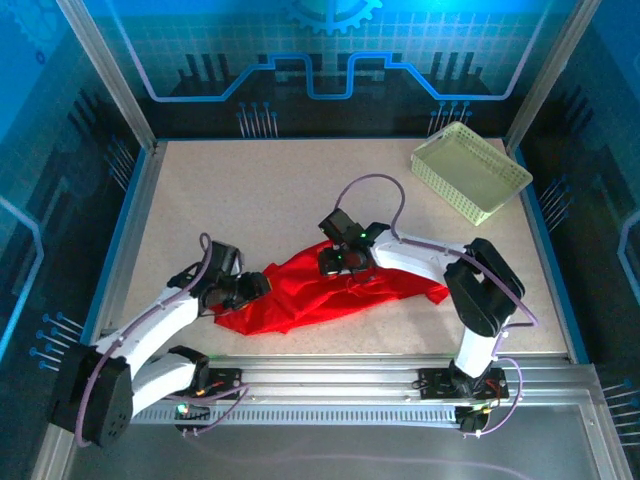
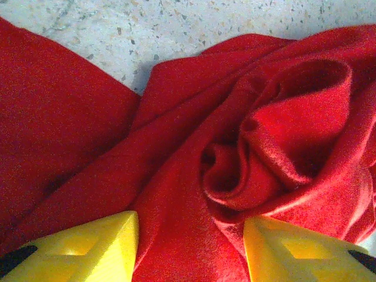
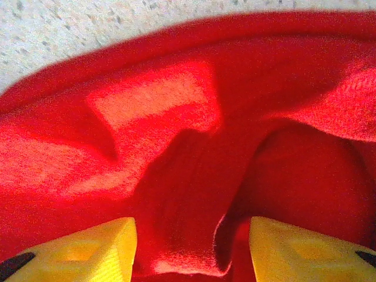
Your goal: Fold the inside-out t-shirt
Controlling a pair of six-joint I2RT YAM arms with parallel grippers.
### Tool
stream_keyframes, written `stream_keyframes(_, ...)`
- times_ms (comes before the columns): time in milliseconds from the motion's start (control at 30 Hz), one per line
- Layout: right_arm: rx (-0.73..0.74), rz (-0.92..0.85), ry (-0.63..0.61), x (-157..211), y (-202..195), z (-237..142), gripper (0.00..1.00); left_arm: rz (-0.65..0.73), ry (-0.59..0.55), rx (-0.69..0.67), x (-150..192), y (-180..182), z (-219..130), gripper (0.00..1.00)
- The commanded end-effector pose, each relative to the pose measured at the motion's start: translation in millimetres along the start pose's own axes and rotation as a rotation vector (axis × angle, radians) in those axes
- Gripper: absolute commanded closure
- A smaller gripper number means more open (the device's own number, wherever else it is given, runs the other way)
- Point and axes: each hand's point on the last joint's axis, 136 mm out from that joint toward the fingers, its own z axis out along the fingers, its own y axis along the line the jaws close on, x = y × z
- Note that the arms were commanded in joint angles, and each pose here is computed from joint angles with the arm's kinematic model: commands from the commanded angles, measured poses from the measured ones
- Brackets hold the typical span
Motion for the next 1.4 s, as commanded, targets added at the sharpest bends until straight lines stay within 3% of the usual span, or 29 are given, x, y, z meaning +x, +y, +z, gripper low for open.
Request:
stream_keyframes(0,0.020,-0.010,0.009,1,3,2,0.49,0.020,0.034,0.036,3,-8,6,0.56)
stream_keyframes(67,-0.001,-0.018,0.012,1,8,2,0.57,0.023,0.032,0.019,1,-7,6,0.63)
stream_keyframes(233,0.014,-0.035,-0.022,-8,6,-9,0.99,0.041,0.012,-0.018,-7,-7,2,0.84)
stream_keyframes(333,0.043,-0.045,-0.097,-26,-4,-33,1.00,0.070,-0.045,-0.038,-21,-10,-7,1.00)
stream_keyframes(600,0.004,-0.048,-0.350,-77,-15,-128,1.00,0.199,-0.283,0.001,-85,-59,-66,1.00)
stream_keyframes(767,0.022,-0.022,-0.502,-83,-44,-188,1.00,0.284,-0.514,0.055,-113,-93,-136,1.00)
stream_keyframes(833,0.034,-0.010,-0.532,-75,-58,-201,1.00,0.302,-0.549,0.127,-108,-104,-149,1.00)
stream_keyframes(933,0.045,0.009,-0.520,-47,-77,-199,1.00,0.290,-0.453,0.345,-78,-121,-135,1.00)
stream_keyframes(1000,0.062,0.055,-0.466,-17,-92,-185,1.00,0.251,-0.328,0.387,-50,-114,-104,1.00)
stream_keyframes(1200,0.193,0.243,-0.136,100,-148,-111,1.00,0.207,0.015,0.101,37,-39,-20,1.00)
stream_keyframes(1367,0.197,0.336,-0.013,143,-157,-82,1.00,0.144,0.108,0.004,58,-10,-7,0.98)
